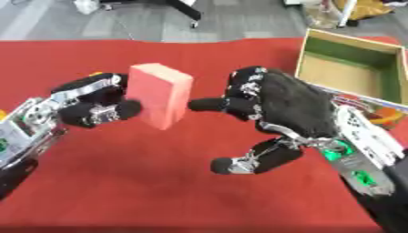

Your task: Pick up the objects with one hand, pass them to the other hand, and then place them into the box on the other side of the table.

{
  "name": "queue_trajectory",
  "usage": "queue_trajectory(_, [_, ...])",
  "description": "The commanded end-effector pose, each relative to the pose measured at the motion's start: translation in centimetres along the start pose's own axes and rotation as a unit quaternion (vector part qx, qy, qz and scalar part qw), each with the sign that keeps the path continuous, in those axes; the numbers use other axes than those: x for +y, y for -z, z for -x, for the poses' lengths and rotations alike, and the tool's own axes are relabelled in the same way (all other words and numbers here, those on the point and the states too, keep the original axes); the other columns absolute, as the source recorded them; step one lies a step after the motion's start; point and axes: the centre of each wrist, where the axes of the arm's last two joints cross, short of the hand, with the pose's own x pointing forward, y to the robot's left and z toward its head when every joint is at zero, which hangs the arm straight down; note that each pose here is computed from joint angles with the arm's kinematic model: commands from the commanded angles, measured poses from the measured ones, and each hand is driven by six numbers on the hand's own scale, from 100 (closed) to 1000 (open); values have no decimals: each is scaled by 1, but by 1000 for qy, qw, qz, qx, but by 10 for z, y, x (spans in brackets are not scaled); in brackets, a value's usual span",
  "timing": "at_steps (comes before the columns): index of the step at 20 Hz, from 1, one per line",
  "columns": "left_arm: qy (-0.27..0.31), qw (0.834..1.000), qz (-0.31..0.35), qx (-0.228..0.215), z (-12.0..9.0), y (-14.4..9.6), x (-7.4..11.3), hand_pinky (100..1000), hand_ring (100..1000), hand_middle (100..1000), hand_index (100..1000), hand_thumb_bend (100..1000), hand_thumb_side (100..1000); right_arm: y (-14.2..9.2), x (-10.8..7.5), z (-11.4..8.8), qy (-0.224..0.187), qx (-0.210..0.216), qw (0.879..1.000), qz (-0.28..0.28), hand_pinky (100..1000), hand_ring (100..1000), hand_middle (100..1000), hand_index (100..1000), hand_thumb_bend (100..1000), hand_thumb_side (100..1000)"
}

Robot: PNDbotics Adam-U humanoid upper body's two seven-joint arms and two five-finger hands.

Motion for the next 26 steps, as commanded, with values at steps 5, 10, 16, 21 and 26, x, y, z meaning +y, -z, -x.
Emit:
queue_trajectory(5, [49,999,-4,13,-10,-4,10,717,616,559,589,100,537,4,-10,1,-32,3,999,-32,458,295,241,878,540,430])
queue_trajectory(10, [65,998,-13,20,-6,-6,13,718,617,558,589,100,533,7,-12,2,-44,15,998,-51,460,302,250,879,541,434])
queue_trajectory(16, [66,997,-17,22,-3,-7,15,704,617,559,589,100,536,10,-14,3,-60,35,996,-58,457,306,254,886,543,436])
queue_trajectory(21, [67,997,-20,26,0,-9,17,701,617,558,588,100,532,11,-14,3,-70,53,994,-63,455,302,255,892,544,436])
queue_trajectory(26, [72,997,-18,24,-3,-10,20,700,617,558,587,100,528,14,-14,4,-78,72,993,-51,448,291,249,893,544,427])
